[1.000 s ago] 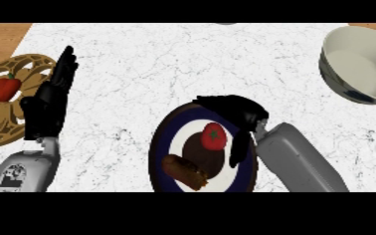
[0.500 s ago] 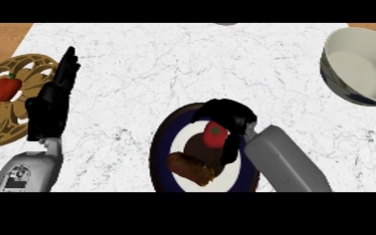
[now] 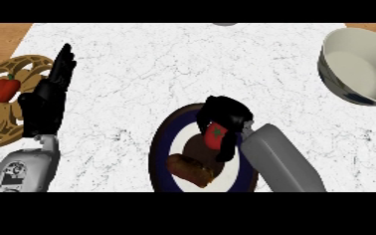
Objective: Pick the tomato from the plate and place it in the bowl
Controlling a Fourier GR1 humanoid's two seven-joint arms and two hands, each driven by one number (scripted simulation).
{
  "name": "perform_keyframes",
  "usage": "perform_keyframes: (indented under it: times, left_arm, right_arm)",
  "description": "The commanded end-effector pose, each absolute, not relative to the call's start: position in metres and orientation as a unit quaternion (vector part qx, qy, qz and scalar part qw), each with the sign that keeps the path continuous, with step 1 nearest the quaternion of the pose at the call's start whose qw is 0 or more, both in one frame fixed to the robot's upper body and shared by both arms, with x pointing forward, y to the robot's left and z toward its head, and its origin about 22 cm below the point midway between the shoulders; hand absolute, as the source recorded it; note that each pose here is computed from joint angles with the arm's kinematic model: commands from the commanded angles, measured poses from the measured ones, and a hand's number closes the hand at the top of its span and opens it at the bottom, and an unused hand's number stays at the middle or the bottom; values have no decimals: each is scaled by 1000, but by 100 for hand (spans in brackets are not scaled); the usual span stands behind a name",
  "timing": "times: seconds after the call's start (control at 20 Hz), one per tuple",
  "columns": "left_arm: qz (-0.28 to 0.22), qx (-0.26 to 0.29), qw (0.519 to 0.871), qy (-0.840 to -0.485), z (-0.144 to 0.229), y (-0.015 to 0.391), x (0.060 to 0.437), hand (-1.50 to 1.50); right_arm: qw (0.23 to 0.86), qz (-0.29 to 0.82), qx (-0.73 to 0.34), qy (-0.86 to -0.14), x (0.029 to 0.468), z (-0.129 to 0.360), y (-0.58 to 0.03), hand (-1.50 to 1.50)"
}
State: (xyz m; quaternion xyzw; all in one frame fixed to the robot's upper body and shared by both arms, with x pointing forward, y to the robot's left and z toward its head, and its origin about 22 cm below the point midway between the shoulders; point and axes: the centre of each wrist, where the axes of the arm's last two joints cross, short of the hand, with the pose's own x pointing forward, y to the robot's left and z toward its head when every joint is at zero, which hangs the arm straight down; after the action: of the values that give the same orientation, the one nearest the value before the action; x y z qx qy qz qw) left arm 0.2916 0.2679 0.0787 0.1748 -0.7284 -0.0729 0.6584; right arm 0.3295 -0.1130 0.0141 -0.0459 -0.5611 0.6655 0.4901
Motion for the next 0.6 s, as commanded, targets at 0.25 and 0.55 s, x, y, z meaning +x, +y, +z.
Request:
perform_keyframes:
  times: [0.25,0.55]
  left_arm:
    - [-72,176,657,-730,61,285,292,0]
    - [-60,179,662,-726,78,282,283,0]
  right_arm:
    - [473,642,-55,-602,307,43,-106,150]
    - [570,562,-148,-581,232,48,-103,150]
